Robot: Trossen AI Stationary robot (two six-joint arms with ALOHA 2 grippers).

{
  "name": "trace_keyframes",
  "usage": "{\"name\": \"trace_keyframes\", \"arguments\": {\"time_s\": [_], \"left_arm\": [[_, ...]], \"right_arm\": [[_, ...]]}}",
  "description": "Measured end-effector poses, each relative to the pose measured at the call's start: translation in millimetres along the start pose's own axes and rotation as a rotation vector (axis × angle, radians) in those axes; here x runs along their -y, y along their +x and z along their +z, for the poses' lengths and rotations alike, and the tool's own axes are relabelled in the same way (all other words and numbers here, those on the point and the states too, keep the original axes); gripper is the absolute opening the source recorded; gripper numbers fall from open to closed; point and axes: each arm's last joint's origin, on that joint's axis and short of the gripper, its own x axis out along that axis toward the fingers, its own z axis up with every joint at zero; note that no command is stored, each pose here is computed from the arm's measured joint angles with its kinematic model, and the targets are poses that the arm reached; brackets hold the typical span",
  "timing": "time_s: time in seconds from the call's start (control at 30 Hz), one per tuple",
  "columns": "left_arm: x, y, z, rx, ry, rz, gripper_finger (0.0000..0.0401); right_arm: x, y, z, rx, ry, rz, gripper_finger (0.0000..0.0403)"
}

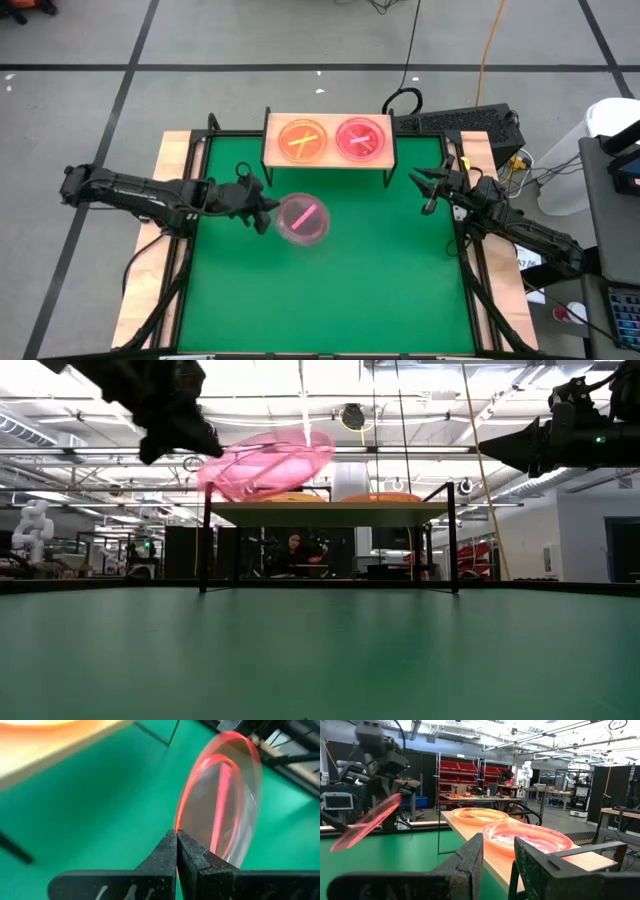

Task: Place and stack plates onto a shelf
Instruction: Stack the pink plate on top of the orange plates on the shelf

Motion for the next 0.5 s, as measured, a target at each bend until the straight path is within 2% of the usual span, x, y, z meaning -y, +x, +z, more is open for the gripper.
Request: {"name": "trace_keyframes", "arguments": {"time_s": [0.2, 0.5], "left_arm": [[-12, 4, 19, 0.059, 0.009, -0.063, 0.0000], [-26, -13, 73, 0.219, 0.079, -0.010, 0.0000]], "right_arm": [[0, 0, 0, 0.000, 0.000, 0.000, 0.0093], [0, 0, 0, 0.000, 0.000, 0.000, 0.0093]]}}
